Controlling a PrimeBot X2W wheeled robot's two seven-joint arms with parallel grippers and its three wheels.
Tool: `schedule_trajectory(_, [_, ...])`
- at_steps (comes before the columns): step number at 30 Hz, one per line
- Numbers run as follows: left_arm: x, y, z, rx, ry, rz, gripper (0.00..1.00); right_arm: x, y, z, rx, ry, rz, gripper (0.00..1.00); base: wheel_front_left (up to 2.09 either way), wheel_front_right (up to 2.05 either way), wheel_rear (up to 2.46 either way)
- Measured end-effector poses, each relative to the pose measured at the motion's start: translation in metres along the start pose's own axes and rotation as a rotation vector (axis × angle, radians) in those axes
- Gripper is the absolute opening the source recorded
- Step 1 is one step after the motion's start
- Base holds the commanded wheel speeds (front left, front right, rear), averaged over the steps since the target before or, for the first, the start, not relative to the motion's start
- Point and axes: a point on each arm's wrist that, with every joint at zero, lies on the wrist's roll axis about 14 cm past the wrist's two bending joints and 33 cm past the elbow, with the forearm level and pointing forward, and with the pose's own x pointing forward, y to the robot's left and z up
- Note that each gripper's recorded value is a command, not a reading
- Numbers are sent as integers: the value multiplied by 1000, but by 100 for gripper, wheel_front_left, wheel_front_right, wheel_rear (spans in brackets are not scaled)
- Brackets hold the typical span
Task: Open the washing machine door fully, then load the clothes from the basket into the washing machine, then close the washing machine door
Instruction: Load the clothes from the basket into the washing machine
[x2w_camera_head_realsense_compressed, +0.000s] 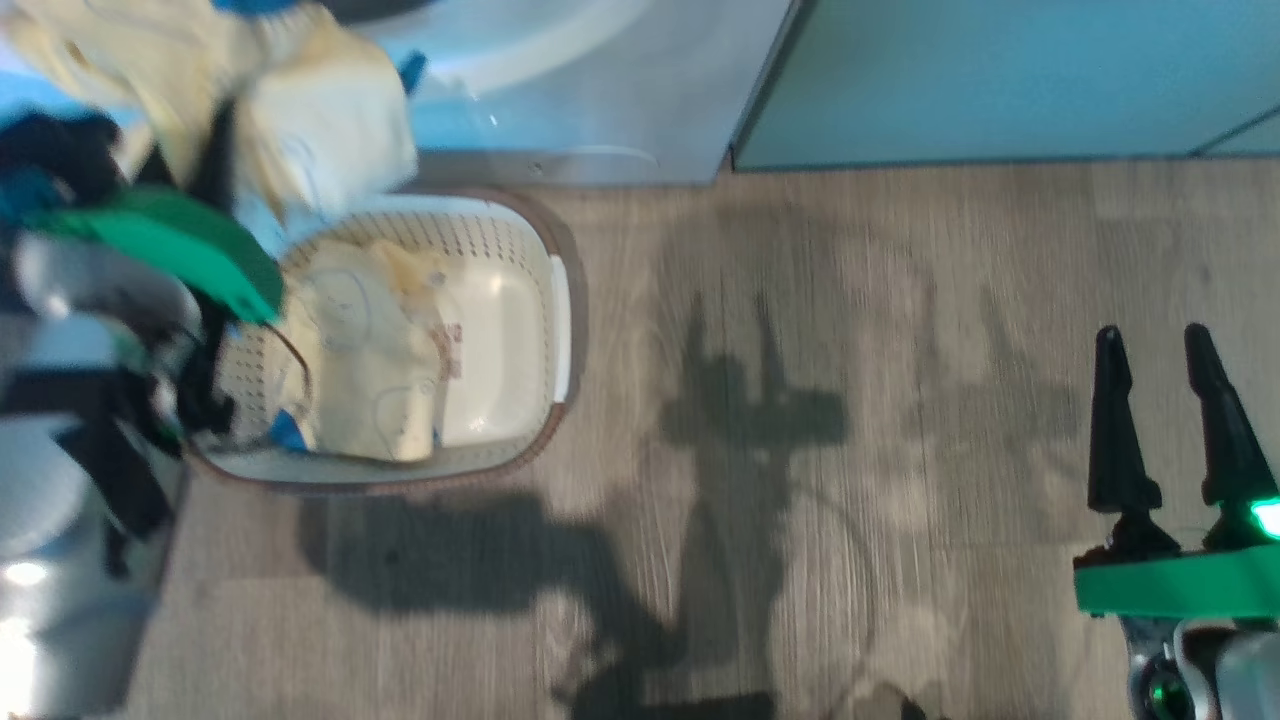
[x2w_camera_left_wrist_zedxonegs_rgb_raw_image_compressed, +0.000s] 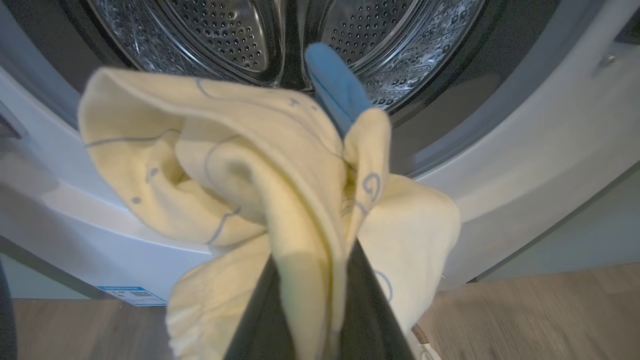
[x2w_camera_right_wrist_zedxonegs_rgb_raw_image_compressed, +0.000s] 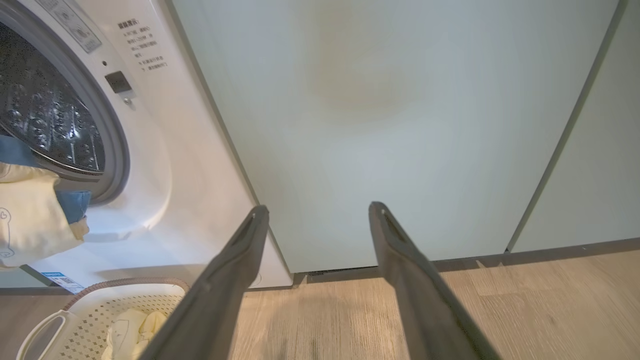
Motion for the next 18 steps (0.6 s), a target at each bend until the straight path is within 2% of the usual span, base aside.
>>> schedule_trajectory(13, [88,16,-3,-24,175,-42,0,16,-19,-25,25,55,-56,100,0,0,0])
schedule_trajectory(18, [117,20,12,-29,210,-45,0,20,-23,-29,41,61,-70,100,0,0,0])
